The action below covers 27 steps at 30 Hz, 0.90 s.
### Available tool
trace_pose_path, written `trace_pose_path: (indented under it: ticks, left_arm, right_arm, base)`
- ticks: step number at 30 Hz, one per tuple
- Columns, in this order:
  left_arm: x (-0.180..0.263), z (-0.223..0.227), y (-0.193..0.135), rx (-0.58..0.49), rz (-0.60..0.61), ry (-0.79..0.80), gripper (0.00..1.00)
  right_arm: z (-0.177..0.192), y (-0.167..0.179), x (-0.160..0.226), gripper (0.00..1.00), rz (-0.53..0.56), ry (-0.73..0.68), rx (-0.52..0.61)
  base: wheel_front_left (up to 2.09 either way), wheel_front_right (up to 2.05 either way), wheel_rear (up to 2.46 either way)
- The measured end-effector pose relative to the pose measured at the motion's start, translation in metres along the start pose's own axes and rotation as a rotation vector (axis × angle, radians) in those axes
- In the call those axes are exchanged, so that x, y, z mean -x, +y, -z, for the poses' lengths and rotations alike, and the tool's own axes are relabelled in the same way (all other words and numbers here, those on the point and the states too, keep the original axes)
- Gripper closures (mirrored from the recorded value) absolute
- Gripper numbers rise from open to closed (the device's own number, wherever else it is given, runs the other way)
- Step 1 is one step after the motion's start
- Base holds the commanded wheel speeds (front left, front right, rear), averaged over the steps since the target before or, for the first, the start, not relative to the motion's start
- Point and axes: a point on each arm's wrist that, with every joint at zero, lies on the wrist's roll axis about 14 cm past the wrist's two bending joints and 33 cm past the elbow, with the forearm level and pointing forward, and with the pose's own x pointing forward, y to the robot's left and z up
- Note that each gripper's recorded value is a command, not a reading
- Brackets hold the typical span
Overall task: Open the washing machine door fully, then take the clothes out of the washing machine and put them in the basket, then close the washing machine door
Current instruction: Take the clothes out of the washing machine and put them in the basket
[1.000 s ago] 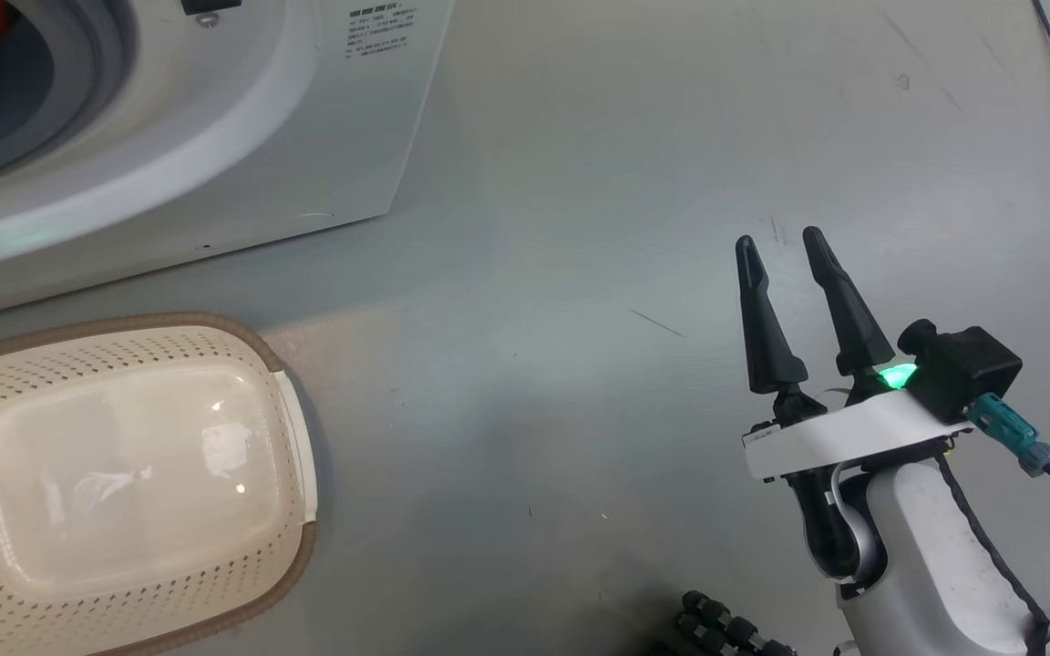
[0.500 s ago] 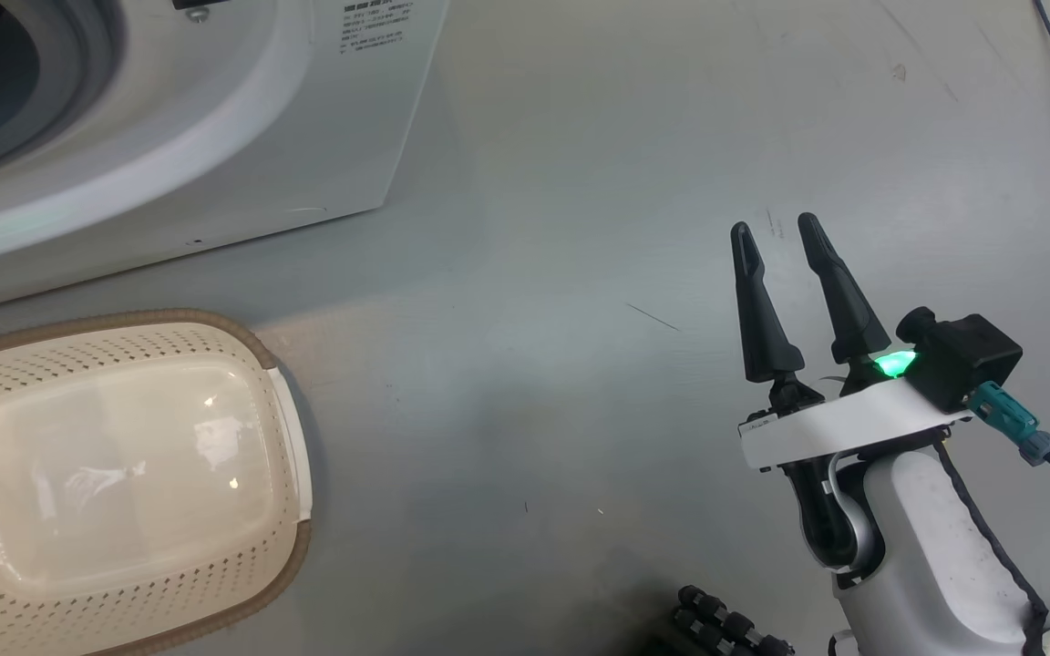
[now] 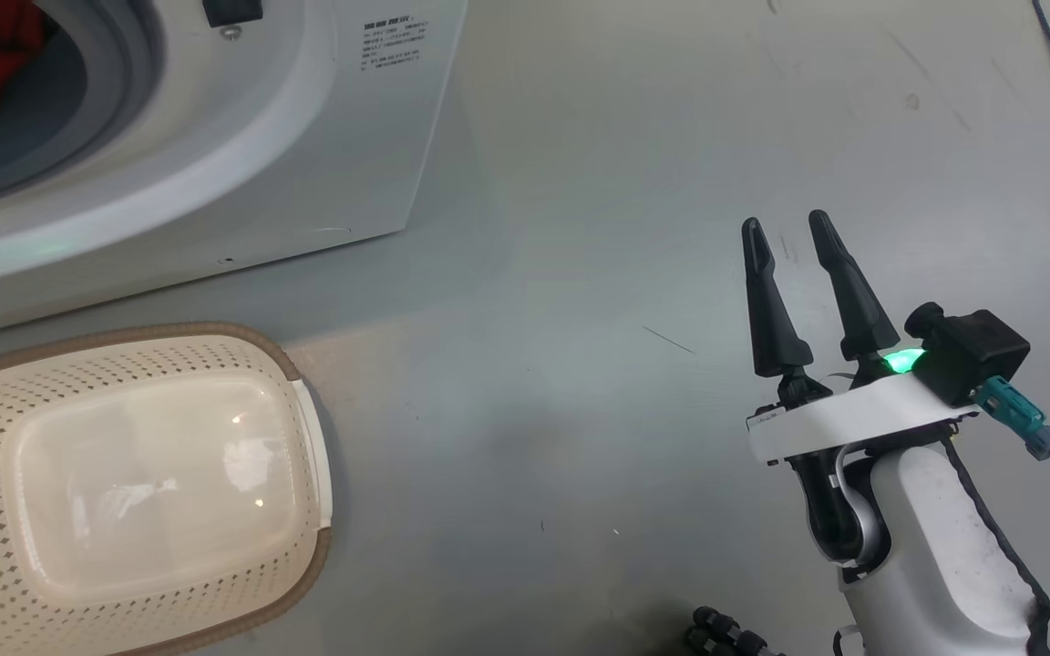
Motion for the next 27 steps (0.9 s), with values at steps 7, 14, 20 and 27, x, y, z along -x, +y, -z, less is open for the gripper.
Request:
trace_pose_path:
  ticks: [7,14,20,27]
  left_arm:
    - [0.019,-0.022,-0.01,0.033,0.03,-0.104,1.0]
    - [0.047,-0.032,-0.017,0.054,0.062,-0.185,1.0]
    - [0.074,-0.038,-0.023,0.064,0.087,-0.253,1.0]
    - [0.11,-0.041,-0.033,0.08,0.125,-0.33,1.0]
  right_arm:
    - [-0.013,0.004,0.003,0.0,-0.013,-0.034,0.002]
    - [-0.027,0.011,0.007,0.0,-0.033,-0.073,0.003]
    - [-0.033,0.014,0.019,0.0,-0.039,-0.088,0.012]
    - [-0.038,0.016,0.036,0.0,-0.039,-0.106,0.004]
  base:
    - [0.0,0.0,0.0]
    - [0.0,0.0,0.0]
    - [0.0,0.0,0.0]
    - [0.0,0.0,0.0]
